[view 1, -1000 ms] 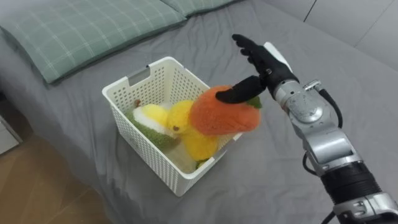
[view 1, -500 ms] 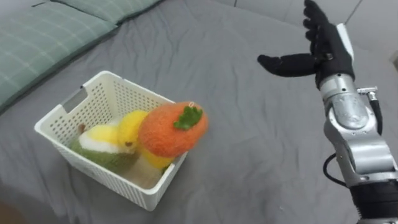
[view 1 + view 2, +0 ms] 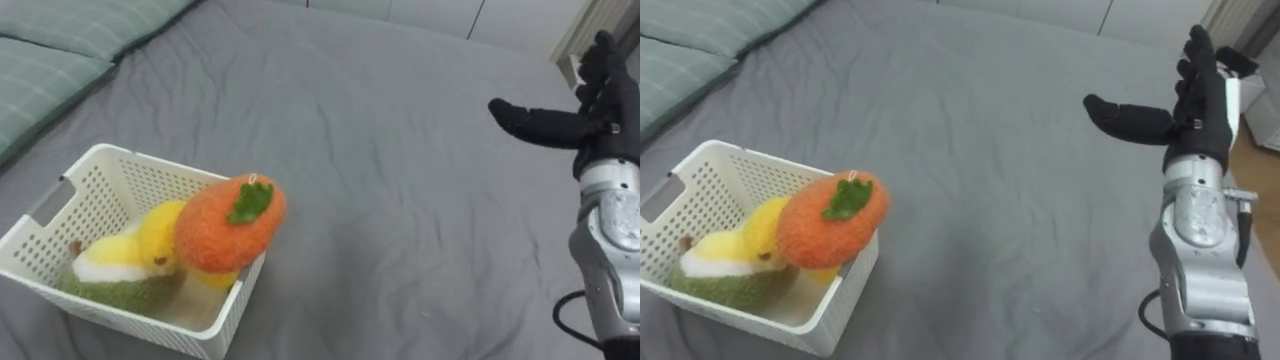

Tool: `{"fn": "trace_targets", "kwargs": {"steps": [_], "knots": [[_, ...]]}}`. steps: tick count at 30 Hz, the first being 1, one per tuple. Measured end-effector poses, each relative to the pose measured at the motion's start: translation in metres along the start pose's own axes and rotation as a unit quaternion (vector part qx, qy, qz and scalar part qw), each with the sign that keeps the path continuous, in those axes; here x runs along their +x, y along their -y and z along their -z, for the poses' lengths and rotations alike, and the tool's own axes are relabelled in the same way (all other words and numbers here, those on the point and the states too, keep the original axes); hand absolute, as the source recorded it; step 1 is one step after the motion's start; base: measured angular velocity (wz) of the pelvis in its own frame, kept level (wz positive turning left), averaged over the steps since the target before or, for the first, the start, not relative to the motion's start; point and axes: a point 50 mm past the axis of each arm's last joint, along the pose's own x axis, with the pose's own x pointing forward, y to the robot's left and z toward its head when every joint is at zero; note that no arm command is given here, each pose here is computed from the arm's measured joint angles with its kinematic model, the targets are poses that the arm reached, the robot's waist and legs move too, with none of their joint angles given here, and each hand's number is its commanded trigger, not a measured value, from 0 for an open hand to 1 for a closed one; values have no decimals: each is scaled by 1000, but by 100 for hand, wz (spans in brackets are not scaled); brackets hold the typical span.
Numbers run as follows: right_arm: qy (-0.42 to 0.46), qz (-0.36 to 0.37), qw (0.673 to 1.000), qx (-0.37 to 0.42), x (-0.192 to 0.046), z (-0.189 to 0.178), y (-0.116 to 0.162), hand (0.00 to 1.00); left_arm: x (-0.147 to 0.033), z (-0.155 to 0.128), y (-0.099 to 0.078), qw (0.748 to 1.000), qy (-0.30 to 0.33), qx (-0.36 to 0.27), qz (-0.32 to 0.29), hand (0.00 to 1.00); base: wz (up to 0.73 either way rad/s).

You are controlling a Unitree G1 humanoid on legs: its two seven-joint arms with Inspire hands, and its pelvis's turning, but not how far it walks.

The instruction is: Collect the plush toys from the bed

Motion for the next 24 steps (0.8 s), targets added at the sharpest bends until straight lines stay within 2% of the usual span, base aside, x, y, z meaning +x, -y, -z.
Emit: {"fn": "trace_targets", "kwargs": {"steps": [10, 14, 19, 23, 24], "knots": [[-104, 89, 991, 12, -26, 53, 45, 0, -1, 7, -1, 1000, -10, -25, -9, 0, -12], [-149, 147, 978, 4, -40, 74, 67, 0, -1, 10, 0, 1000, -14, -26, -9, 0, -12], [-183, 228, 954, 68, -57, 91, 87, 0, -4, 21, 0, 999, -22, -27, -11, 0, -10], [-268, 309, 897, 166, -91, 134, 104, 0, -4, 22, -1, 999, -23, -27, -19, 0, 0], [-294, 336, 874, 192, -106, 147, 107, 0, -5, 23, 0, 999, -24, -27, -18, 0, 0]]}}
